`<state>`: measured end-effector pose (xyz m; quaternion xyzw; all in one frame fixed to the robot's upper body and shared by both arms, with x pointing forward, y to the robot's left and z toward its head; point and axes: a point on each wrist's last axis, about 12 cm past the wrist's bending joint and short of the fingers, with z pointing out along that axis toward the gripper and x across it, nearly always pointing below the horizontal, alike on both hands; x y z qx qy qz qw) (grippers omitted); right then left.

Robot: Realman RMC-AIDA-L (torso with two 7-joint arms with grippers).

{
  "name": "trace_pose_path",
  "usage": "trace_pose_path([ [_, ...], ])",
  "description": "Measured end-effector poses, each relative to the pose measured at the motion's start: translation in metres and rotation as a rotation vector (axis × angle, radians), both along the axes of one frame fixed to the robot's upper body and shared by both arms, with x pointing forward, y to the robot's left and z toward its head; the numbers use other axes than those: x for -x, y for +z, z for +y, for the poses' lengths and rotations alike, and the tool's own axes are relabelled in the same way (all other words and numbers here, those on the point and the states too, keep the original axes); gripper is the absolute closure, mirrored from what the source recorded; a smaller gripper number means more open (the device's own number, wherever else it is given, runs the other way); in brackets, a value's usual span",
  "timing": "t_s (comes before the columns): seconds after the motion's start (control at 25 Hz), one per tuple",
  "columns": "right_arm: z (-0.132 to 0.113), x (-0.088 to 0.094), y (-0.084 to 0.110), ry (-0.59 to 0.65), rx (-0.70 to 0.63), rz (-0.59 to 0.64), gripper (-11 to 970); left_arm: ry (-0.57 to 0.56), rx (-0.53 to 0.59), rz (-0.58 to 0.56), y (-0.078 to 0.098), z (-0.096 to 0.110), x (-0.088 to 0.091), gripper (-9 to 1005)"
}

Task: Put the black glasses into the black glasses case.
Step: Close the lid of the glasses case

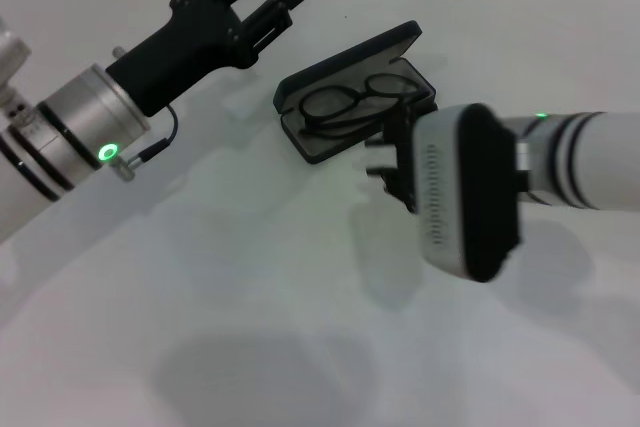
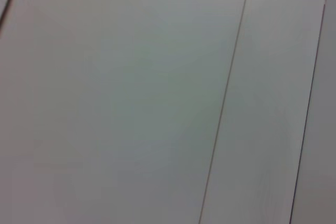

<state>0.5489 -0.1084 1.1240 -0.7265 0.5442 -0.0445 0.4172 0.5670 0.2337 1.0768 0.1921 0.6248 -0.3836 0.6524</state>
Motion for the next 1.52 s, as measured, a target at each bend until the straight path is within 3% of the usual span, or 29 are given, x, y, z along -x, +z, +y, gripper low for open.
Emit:
trace_pose_path([
  [0.2,-0.034,0.005,0.023,0.053,-0.148,0.223,687,-0.009,-0.012,-0.010,0.006,-0.004,-0.008,434],
  [0.32,-0.065,-0.003,0.033,-0.006,-0.267,0.317,681,-0.005,-0.024,-0.007,0.007,-0.005,-0.012,434],
  [0.6,-0.148,-0.005,0.024,-0.085,-0.649,0.472,668,0.006,-0.152,0.145,0.003,-0.017,-0.041,435],
  [0.8,-0.199,0.006,0.007,-0.163,-0.891,0.474,658,-0.021,-0.324,0.275,0.008,-0.046,-0.071,439],
  [0.96,-0.214,0.011,-0.006,-0.249,-0.954,0.463,650,-0.005,-0.429,0.283,0.012,-0.069,-0.084,441],
  [1.24,-0.213,0.014,-0.018,-0.288,-0.964,0.455,636,0.016,-0.604,0.290,0.007,-0.098,-0.090,442],
  [1.52,-0.215,0.015,-0.019,-0.298,-0.965,0.451,625,-0.034,-0.577,0.302,-0.003,-0.102,-0.077,444],
])
